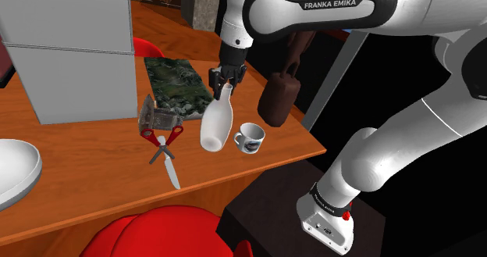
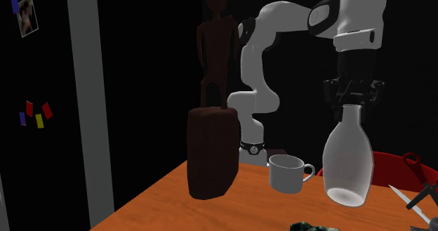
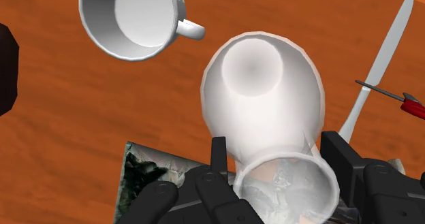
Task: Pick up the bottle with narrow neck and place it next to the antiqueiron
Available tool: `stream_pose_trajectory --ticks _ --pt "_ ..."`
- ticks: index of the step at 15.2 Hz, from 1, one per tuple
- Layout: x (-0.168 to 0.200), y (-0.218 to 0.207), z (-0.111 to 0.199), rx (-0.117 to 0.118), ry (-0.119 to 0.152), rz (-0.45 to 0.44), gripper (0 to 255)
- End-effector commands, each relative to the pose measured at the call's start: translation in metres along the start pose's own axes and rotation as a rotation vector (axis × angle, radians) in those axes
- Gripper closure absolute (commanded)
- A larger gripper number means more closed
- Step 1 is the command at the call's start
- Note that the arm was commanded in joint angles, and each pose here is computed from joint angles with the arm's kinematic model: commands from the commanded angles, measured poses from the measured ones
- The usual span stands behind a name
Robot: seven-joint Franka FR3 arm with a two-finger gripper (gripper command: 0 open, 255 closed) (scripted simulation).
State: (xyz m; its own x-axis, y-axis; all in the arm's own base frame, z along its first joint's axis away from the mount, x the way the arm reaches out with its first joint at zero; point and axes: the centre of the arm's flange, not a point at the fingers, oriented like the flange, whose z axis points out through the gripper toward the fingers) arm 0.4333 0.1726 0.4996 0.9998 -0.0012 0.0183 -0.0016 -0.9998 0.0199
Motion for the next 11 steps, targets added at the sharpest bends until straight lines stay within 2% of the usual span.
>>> stream_pose_trajectory --ticks 1,3,4,9,11 --pt "0.000 0.000 0.000 0.000 0.001 0.000 255" --pt "0.000 0.000 0.000 0.000 0.001 0.000 255" --pt "0.000 0.000 0.000 0.000 0.001 0.000 0" --pt "0.000 0.000 0.000 0.000 0.001 0.000 0" --pt "0.000 0.000 -0.027 0.000 0.001 0.000 0"
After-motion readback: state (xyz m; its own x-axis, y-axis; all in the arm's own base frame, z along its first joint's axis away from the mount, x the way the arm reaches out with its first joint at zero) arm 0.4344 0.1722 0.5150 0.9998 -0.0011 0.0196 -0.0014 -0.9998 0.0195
